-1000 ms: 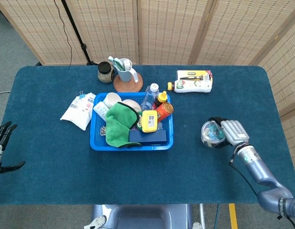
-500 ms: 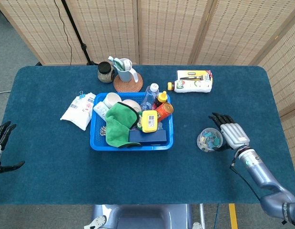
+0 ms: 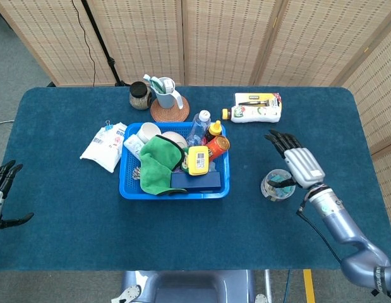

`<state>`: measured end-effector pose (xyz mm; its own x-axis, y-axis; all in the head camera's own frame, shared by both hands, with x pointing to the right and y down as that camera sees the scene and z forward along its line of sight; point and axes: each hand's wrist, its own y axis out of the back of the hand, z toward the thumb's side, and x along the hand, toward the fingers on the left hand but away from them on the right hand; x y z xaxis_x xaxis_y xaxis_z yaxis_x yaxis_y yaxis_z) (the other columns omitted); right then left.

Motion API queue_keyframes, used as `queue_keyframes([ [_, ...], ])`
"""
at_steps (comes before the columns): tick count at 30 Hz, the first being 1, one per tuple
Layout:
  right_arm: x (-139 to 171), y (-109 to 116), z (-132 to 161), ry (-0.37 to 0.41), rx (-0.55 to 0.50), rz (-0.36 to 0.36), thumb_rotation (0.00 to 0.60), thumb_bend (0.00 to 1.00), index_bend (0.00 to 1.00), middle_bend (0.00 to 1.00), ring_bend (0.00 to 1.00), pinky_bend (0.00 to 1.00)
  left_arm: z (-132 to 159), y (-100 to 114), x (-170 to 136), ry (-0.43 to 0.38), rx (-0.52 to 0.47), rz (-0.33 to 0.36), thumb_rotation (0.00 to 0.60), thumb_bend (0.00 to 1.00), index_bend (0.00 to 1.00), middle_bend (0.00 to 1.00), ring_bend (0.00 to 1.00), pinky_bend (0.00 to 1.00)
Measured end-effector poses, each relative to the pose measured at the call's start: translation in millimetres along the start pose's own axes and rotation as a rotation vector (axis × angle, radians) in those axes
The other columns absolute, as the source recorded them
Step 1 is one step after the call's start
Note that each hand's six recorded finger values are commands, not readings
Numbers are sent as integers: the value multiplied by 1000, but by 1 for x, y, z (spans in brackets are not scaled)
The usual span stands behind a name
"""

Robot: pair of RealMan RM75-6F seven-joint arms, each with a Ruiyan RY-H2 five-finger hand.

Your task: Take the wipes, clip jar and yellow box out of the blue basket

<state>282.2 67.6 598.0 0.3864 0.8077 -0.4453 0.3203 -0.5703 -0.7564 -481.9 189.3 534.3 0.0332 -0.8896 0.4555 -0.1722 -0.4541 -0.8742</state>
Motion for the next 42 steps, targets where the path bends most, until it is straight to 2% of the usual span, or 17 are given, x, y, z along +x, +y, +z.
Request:
queue_keyframes([
  [3,-15,-6,26,46,-33,14,600,0,0,0,0,0,-1,1,0,2,-3,3,600,71,0,0,0,0],
  [7,-25,-17,48,81,-49,38,600,0,0,0,0,0,-3,2,0,7,-6,4,600,70,0,0,0,0],
  [13,-39,-39,82,138,-43,76,600,0,0,0,0,0,-5,2,1,11,-12,4,600,71,0,0,0,0],
  [19,-51,-62,109,169,-27,72,600,0,0,0,0,0,-7,5,1,13,-17,9,600,71,0,0,0,0],
  [28,-70,-86,133,161,-20,68,600,0,0,0,0,0,-8,7,0,7,-30,15,600,71,0,0,0,0],
  [42,-88,-109,147,161,15,30,600,0,0,0,0,0,-11,9,1,7,-42,11,600,71,0,0,0,0],
])
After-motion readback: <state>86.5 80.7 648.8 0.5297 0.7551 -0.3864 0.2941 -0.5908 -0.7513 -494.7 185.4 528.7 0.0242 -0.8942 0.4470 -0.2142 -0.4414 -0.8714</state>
